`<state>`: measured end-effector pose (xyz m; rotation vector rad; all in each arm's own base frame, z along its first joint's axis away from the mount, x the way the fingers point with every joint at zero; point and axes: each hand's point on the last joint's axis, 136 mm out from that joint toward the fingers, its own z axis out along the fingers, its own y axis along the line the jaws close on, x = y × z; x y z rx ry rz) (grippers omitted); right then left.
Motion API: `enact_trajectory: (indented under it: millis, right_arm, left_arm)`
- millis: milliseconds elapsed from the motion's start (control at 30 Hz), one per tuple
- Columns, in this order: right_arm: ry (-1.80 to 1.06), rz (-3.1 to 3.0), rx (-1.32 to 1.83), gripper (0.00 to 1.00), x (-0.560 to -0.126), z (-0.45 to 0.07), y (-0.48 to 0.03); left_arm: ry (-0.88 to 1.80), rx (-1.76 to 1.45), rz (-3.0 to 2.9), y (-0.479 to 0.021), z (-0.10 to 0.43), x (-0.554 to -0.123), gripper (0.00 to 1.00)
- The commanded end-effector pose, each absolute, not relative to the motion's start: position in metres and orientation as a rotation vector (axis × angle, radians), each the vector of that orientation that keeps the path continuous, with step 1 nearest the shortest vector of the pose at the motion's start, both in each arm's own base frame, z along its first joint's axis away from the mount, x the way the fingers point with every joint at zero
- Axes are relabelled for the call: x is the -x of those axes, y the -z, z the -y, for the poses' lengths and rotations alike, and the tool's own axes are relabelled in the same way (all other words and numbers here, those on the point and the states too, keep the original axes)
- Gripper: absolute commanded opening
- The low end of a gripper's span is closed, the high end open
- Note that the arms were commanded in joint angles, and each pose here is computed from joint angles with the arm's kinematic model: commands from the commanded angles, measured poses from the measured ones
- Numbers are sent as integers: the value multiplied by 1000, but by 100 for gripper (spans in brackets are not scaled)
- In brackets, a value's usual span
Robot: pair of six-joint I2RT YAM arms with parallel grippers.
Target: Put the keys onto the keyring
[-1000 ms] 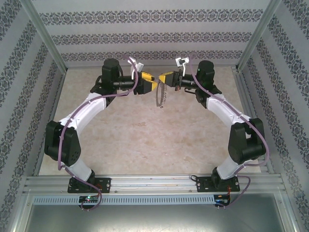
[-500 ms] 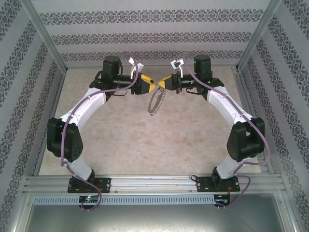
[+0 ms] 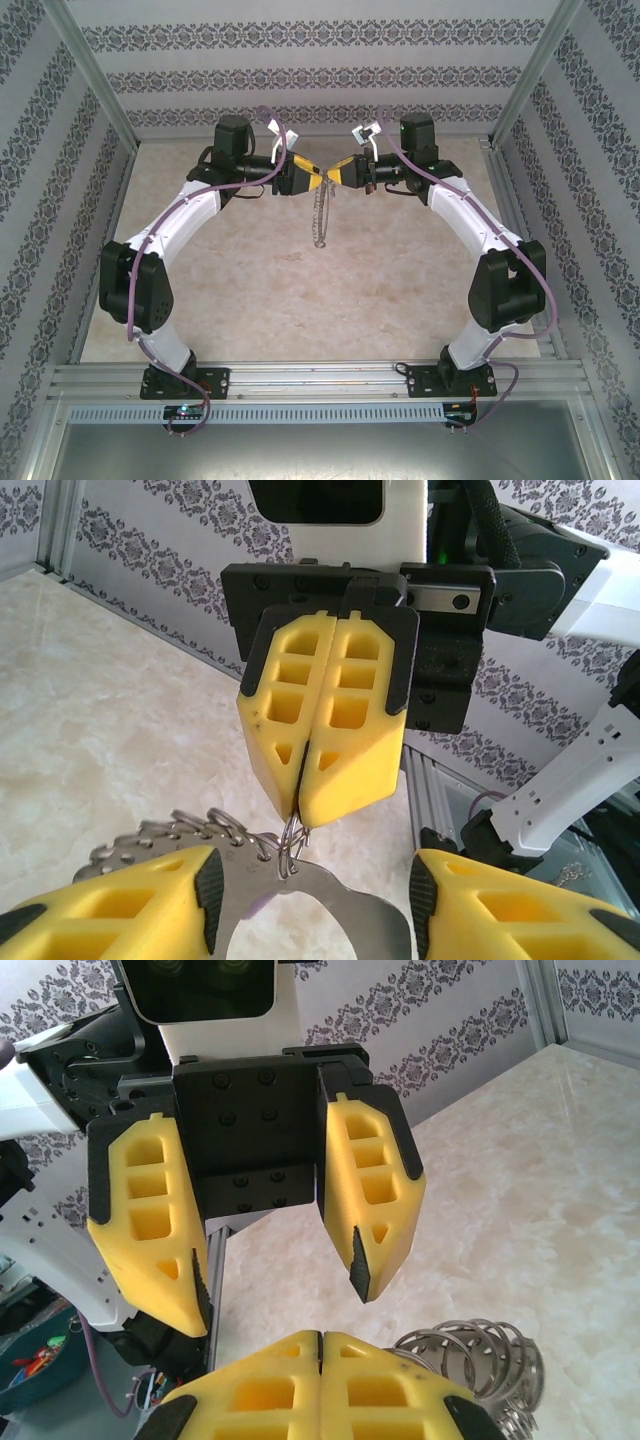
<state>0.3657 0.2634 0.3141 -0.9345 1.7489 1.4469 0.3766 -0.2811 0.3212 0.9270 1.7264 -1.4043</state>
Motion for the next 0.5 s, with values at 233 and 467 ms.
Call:
enact_trajectory:
  millis: [233, 467]
  right_arm:
    - [-1461, -1657, 1007, 0, -358, -267, -334]
    - [-1460, -1655, 1008, 0, -359, -269, -335]
  left_arm:
    - [1440, -967, -1662, -332, 290, -376, 47]
    - [1464, -974, -1647, -334, 296, -375, 45]
